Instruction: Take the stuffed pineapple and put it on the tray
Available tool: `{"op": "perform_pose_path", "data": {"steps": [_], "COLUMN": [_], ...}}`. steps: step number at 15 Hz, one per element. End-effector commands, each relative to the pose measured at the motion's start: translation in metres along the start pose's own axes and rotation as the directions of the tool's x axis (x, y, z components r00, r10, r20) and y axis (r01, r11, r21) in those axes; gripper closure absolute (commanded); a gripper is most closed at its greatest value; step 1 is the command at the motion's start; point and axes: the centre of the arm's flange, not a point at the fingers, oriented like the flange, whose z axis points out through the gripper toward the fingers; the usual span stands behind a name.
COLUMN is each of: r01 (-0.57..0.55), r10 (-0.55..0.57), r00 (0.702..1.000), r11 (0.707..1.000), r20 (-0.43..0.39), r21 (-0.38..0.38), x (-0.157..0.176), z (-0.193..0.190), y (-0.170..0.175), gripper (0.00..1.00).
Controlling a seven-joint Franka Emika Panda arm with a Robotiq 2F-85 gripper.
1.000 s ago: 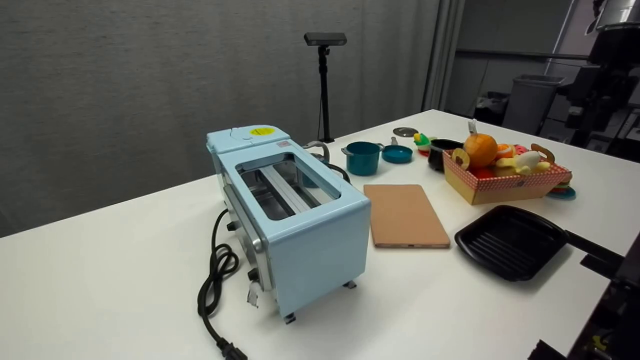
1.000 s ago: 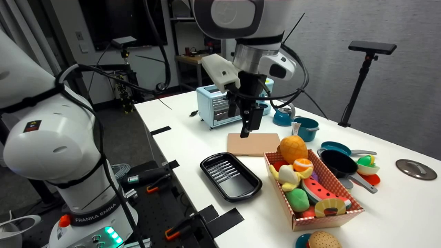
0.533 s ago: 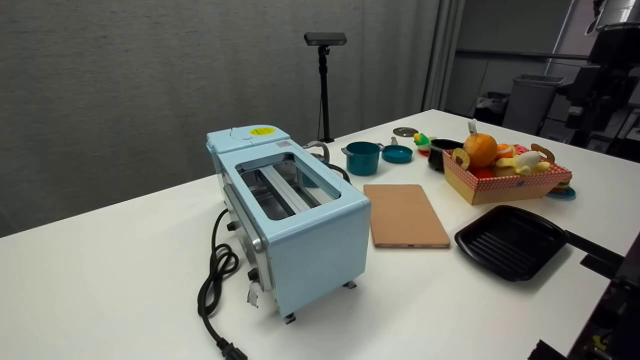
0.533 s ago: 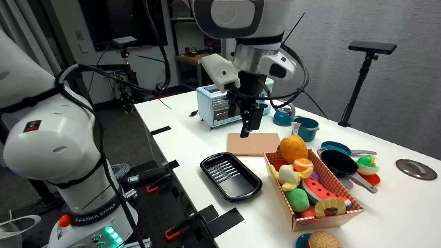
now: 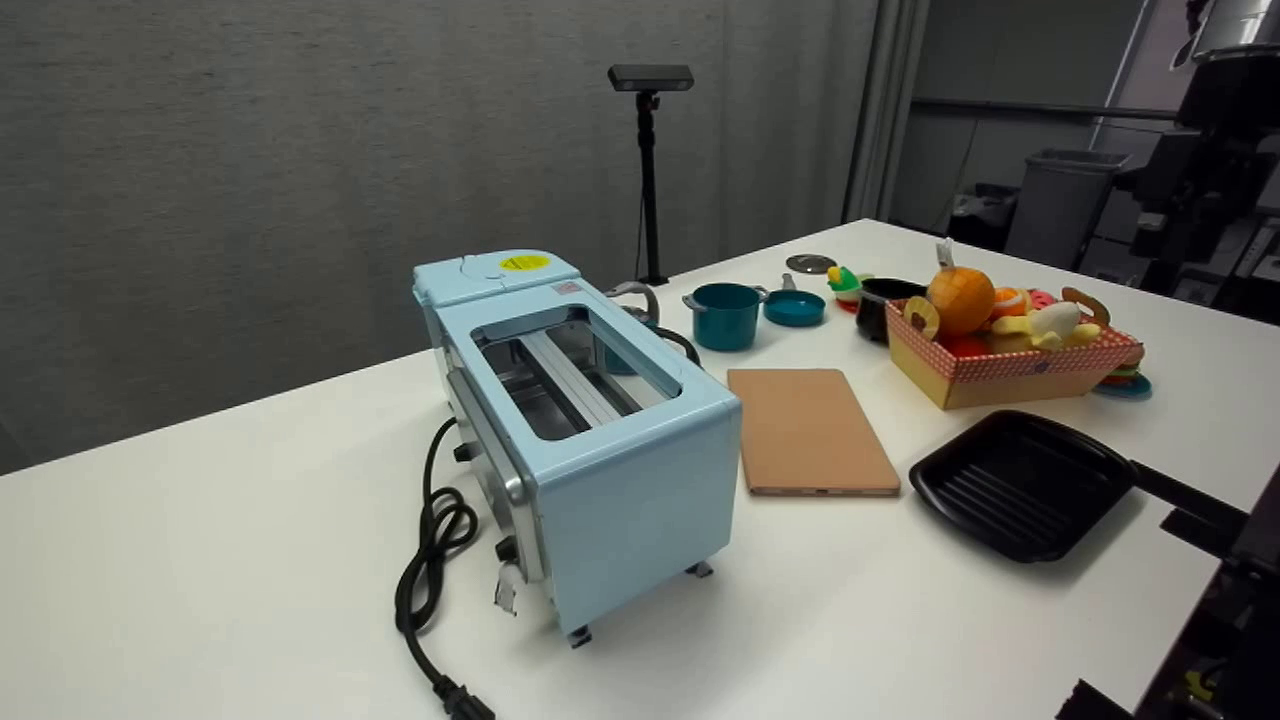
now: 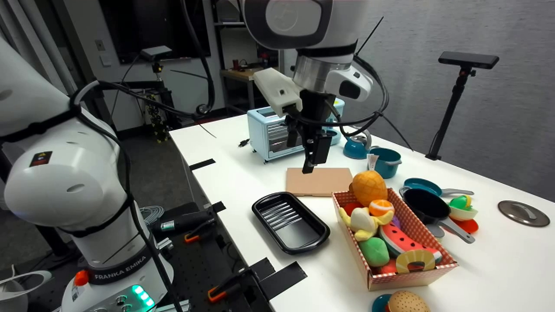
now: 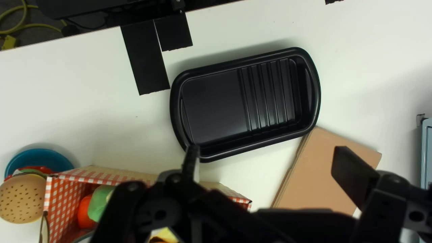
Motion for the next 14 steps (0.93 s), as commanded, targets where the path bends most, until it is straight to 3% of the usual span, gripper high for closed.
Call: {"op": "perform_pose_path", "data": {"steps": [1, 14], "r01": [0.000, -0.011], "r10": [0.000, 0.012], "r00": [1.000, 1.000], "r11": [1.000, 1.000], "r20": [0.000, -0.019], "r21": [0.000, 0.012], "x": [0.0000, 0.0086], "z": [0.0000, -0.0056], "y": [0.0000, 0.0057], "gripper": [0.00, 0.00]}}
